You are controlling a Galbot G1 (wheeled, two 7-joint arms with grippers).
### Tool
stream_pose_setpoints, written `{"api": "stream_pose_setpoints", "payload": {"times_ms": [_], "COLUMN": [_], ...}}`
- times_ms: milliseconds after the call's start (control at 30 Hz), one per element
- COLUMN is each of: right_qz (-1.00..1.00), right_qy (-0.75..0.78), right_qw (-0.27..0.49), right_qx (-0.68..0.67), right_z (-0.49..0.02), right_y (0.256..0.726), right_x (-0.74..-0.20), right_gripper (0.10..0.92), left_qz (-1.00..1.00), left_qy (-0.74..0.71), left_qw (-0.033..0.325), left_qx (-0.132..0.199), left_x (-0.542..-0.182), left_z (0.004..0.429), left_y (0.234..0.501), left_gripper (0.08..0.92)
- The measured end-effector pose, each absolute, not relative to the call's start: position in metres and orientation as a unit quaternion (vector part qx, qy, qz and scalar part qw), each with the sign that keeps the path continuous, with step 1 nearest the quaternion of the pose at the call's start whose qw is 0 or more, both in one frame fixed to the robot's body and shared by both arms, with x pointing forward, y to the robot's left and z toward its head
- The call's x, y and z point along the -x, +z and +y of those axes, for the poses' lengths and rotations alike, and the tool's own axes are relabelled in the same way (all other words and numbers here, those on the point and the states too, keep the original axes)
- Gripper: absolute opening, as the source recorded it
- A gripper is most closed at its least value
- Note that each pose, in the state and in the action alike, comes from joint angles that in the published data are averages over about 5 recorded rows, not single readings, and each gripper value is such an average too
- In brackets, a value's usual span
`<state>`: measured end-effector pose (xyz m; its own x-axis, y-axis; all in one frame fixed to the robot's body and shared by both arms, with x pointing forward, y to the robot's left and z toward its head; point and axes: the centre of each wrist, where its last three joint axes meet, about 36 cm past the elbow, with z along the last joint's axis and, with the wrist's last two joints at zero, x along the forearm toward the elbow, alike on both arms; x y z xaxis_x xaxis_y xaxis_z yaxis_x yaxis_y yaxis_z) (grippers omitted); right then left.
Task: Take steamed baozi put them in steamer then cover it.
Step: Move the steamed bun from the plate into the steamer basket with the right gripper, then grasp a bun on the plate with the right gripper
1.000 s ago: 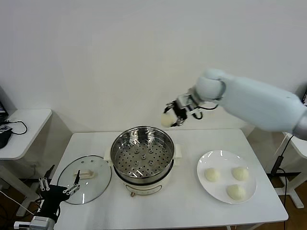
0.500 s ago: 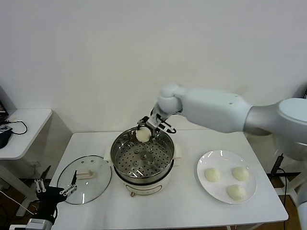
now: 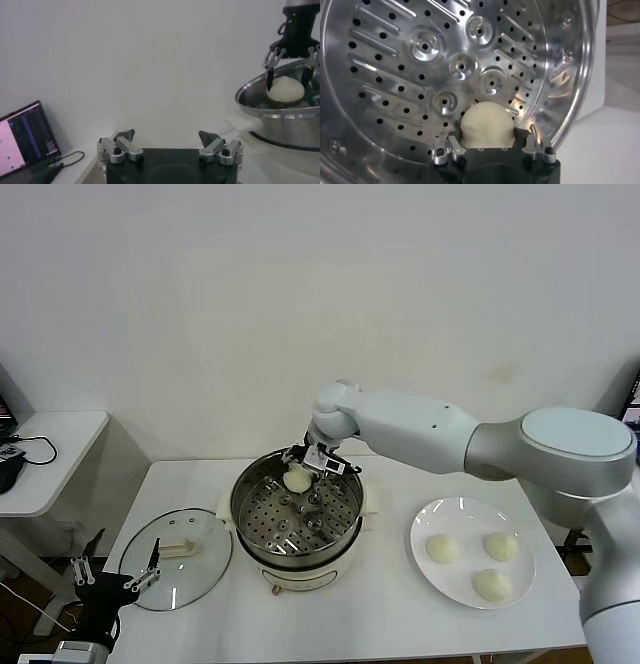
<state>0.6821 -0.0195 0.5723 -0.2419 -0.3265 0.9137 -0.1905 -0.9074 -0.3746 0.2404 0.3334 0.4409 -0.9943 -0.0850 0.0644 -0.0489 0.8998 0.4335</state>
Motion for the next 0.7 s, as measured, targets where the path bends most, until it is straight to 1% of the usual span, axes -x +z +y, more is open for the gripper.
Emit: {"api": "stream_pose_setpoints", "payload": {"times_ms": [100,200,333,467,567,700], "right_qz": [0.207,0.210,0.229,0.266,0.299,0.352], "right_qy": [-0.762,-0.763,-0.760,-0.751,-0.741,-0.722], "right_qw": [0.051,0.053,0.047,0.023,-0.005,-0.050], "right_qx": [0.612,0.610,0.607,0.604,0.601,0.594], "right_z": [-0.019,-0.019,-0.021,-0.032,-0.048,-0.083], "right_y": [0.573,0.579,0.601,0.633,0.658,0.684], "right_x": [-0.684,-0.685,-0.683,-0.675,-0.667,-0.653], "right_gripper": [0.776,0.815,0.822,0.823,0.823,0.823], "left_qz": [-0.974,-0.973,-0.973,-0.973,-0.973,-0.973], "left_qy": [-0.222,-0.223,-0.226,-0.227,-0.228,-0.229], "left_qw": [0.040,0.039,0.037,0.035,0.032,0.029], "left_qx": [-0.033,-0.032,-0.030,-0.028,-0.024,-0.018], "left_x": [-0.241,-0.241,-0.241,-0.242,-0.243,-0.243], "left_z": [0.334,0.334,0.334,0.335,0.335,0.332], "left_y": [0.442,0.443,0.444,0.447,0.448,0.451], "left_gripper": [0.823,0.823,0.823,0.823,0.823,0.823]}}
